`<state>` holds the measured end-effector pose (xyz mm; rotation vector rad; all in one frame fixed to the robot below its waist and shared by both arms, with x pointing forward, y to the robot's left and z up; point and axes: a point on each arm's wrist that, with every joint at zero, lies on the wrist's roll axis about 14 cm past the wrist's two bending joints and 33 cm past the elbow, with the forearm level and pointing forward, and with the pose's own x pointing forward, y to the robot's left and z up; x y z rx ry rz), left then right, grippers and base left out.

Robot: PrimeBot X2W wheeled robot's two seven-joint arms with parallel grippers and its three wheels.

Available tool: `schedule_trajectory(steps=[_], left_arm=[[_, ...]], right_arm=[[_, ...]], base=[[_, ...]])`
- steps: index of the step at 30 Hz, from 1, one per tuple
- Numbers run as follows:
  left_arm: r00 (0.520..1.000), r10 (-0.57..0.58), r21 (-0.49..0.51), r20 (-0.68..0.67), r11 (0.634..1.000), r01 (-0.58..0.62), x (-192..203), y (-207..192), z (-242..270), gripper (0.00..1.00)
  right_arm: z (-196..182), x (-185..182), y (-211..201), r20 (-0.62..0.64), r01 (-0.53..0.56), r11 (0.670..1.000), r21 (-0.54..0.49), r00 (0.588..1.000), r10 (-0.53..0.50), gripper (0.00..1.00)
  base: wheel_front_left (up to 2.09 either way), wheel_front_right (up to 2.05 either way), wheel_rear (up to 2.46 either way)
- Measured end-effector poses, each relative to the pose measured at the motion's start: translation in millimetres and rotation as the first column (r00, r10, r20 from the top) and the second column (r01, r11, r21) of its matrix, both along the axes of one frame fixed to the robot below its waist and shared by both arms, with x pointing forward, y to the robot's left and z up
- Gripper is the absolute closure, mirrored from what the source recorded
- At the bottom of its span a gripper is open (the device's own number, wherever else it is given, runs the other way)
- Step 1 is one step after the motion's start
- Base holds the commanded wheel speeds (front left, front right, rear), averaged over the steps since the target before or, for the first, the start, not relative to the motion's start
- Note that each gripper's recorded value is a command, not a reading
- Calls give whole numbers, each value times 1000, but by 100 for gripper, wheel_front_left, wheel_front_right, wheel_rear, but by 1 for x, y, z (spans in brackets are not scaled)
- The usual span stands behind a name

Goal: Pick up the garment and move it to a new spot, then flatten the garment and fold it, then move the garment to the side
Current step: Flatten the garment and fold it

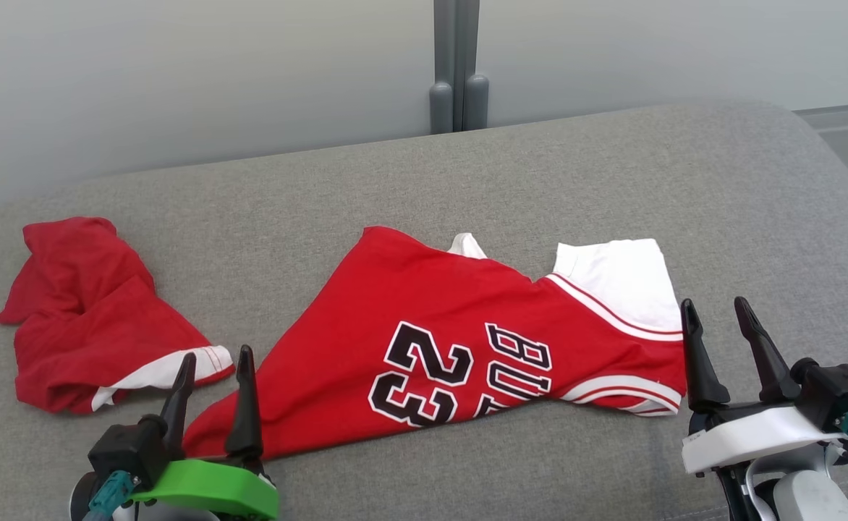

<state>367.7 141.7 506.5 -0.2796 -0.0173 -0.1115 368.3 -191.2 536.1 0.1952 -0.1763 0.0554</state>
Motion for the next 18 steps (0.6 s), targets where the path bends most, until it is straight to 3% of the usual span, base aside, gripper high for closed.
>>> schedule_trajectory(steps=[18], left_arm=[[999, -36, 5, -9, 999, 36, 5, -10, -4, 0]], right_arm=[[-4, 0, -2, -11, 7, 1000, 2, 1000, -7, 0]], base=[[0, 0, 0]])
